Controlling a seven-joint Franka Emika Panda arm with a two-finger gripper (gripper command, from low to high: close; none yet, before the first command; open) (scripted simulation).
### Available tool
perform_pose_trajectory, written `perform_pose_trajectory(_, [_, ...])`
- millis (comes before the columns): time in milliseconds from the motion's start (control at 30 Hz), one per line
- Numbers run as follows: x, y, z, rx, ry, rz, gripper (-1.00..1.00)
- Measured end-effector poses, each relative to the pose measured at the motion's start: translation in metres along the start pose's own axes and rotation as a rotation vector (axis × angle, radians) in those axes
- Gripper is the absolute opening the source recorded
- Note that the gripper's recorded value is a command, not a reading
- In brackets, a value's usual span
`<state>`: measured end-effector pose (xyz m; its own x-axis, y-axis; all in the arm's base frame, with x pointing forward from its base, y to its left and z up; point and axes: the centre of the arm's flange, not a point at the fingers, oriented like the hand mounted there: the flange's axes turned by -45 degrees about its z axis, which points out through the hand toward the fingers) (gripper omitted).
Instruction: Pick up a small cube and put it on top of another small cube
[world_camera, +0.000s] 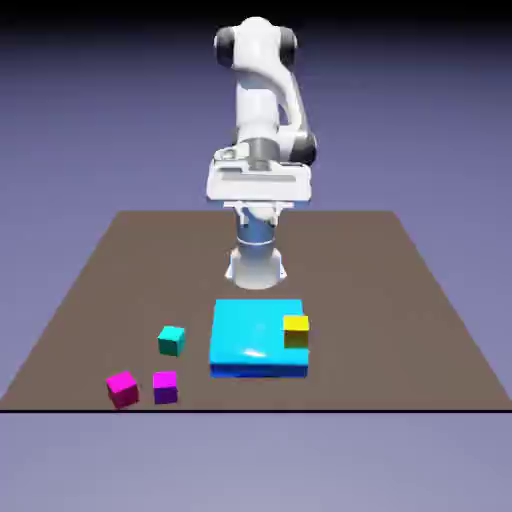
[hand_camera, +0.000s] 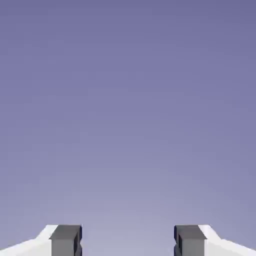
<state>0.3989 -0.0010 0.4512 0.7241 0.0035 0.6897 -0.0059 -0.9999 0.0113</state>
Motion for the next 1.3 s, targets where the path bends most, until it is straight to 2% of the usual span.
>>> perform_pose_trajectory(467, [-0.017,0.090,0.145,-0.248,-0.377,0.638,0.00])
perform_pose_trajectory(933, [-0.099,0.194,0.267,-0.504,-0.663,1.343,0.00])
perform_pose_trajectory(1100, [-0.141,0.193,0.311,-0.503,-0.662,1.344,0.00])
perform_pose_trajectory(1133, [-0.148,0.192,0.317,-0.504,-0.663,1.343,-1.00])
perform_pose_trajectory(1200, [-0.148,0.192,0.317,-0.503,-0.662,1.343,-1.00])
perform_pose_trajectory(1300, [-0.114,0.194,0.284,-0.502,-0.661,1.345,-1.00])
